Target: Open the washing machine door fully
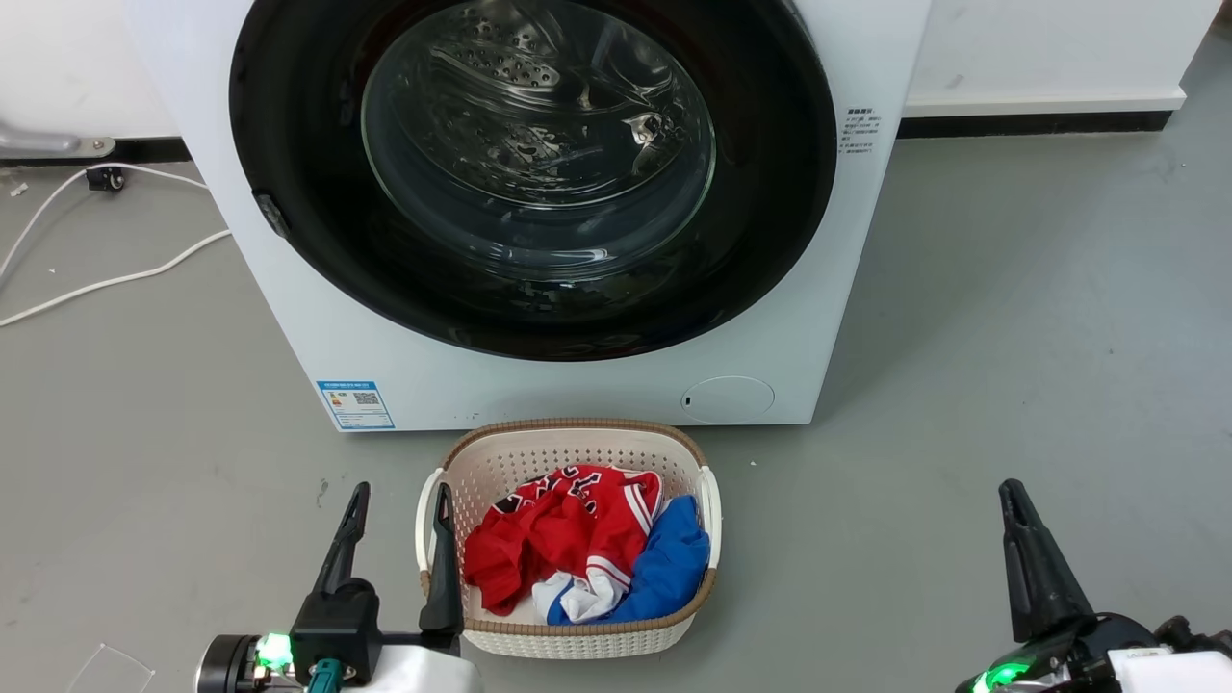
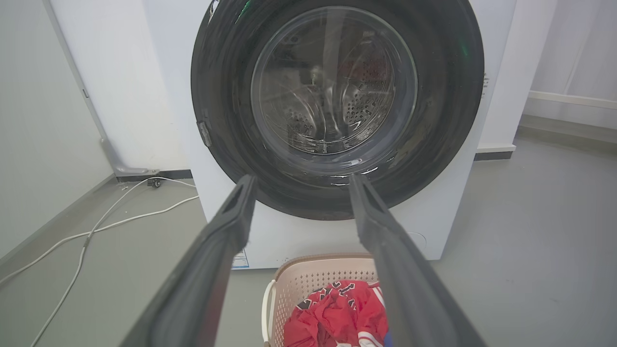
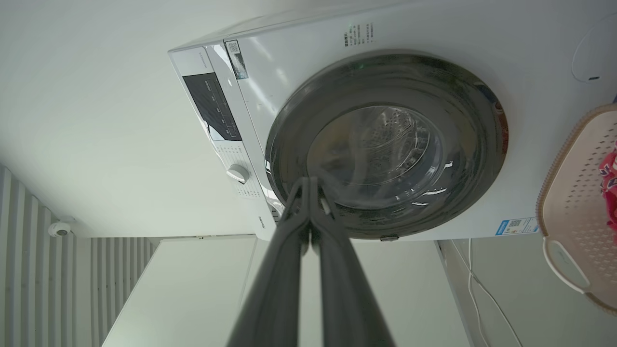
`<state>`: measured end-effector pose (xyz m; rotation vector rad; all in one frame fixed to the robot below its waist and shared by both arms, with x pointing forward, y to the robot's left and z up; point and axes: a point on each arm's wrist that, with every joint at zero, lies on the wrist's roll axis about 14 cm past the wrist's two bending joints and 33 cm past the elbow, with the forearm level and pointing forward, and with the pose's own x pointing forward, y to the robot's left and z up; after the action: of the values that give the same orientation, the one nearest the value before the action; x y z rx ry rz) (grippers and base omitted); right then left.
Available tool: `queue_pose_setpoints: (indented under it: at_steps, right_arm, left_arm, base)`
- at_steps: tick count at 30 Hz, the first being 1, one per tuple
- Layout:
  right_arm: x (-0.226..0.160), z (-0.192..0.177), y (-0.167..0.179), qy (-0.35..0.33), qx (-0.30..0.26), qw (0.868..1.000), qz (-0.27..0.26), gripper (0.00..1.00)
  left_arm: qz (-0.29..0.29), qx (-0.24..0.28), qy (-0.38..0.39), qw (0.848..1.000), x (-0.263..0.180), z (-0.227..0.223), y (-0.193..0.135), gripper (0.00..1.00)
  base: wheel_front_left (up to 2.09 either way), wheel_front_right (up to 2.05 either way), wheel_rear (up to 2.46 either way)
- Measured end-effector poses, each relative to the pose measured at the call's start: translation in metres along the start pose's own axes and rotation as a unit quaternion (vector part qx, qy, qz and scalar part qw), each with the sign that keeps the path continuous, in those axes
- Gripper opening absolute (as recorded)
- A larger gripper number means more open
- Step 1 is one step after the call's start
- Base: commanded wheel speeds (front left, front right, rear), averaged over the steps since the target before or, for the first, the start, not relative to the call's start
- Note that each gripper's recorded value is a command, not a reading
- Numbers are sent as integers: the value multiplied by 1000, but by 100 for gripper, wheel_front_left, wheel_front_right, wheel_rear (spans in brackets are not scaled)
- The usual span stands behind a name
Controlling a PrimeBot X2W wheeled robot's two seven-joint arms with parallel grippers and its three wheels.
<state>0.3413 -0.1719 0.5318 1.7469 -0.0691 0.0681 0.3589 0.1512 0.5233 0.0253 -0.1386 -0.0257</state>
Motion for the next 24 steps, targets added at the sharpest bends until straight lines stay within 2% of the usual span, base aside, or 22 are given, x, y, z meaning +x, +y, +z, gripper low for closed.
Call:
queue_pose_setpoints:
  at_steps: [13, 24]
  right_arm:
    - [4, 6, -5, 3, -19, 1000, -7, 0]
    - [86, 7, 19, 22, -59, 997, 37, 0]
  left_arm:
    - [4, 1, 2, 1000, 2, -2, 2, 100]
    - [3, 7, 7, 1000, 25, -10, 1, 100]
  base:
    - [0, 0, 0]
    - [0, 0, 0]
